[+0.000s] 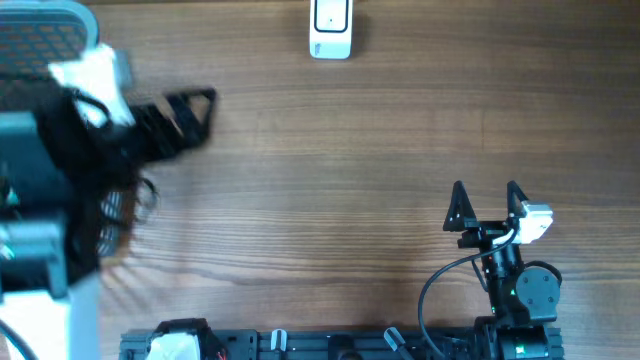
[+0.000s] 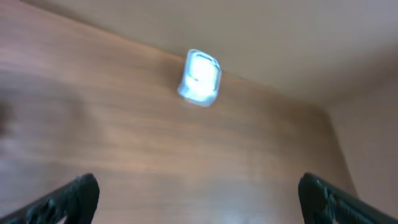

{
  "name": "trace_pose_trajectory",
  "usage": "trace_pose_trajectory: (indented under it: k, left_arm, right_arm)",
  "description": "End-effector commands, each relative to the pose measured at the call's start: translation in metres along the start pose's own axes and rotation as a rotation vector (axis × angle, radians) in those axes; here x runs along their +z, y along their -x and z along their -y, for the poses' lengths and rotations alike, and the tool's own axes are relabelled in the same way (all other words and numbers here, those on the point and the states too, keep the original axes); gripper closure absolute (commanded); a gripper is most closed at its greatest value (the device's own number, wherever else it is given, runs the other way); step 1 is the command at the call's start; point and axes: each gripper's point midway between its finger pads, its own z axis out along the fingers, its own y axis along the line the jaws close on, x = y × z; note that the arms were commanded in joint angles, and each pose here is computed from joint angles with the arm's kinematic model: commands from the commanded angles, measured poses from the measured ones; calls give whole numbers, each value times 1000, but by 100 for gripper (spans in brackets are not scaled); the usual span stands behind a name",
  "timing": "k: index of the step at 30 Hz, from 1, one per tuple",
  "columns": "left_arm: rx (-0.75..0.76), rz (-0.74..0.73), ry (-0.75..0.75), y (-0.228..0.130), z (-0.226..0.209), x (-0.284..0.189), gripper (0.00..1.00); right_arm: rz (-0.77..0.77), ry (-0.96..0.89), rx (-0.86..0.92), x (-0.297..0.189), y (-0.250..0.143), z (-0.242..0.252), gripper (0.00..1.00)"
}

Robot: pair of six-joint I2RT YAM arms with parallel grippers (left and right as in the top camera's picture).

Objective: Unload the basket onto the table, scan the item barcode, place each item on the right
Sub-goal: 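Reach the left gripper into the basket and grasp the green-lidded jar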

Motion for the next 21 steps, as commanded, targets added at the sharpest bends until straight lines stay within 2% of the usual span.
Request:
trace_pose_trajectory:
  k: [1,5,9,10,14,21]
  left_arm:
    - [-138,125,230,67,-39,-29,0]
    - [-360,225,638,93,-125,-74,0]
    - [-575,195,840,77,-195,-90,0]
    - [-684,161,905,64,-222,-93,0]
    - [-902,87,1033,36,-275,-97,1]
    - [-976,-56,1092,5,-331,-62,0]
  right_arm:
    - [9,-7,2,0,2,1,0]
    - [9,-7,1,0,2,1,1]
    - [9,-7,1,0,2,1,0]
    - [9,-7,1,0,2,1,0]
    - [9,-7,1,0,2,1,0]
    - [9,-7,2,0,2,1,0]
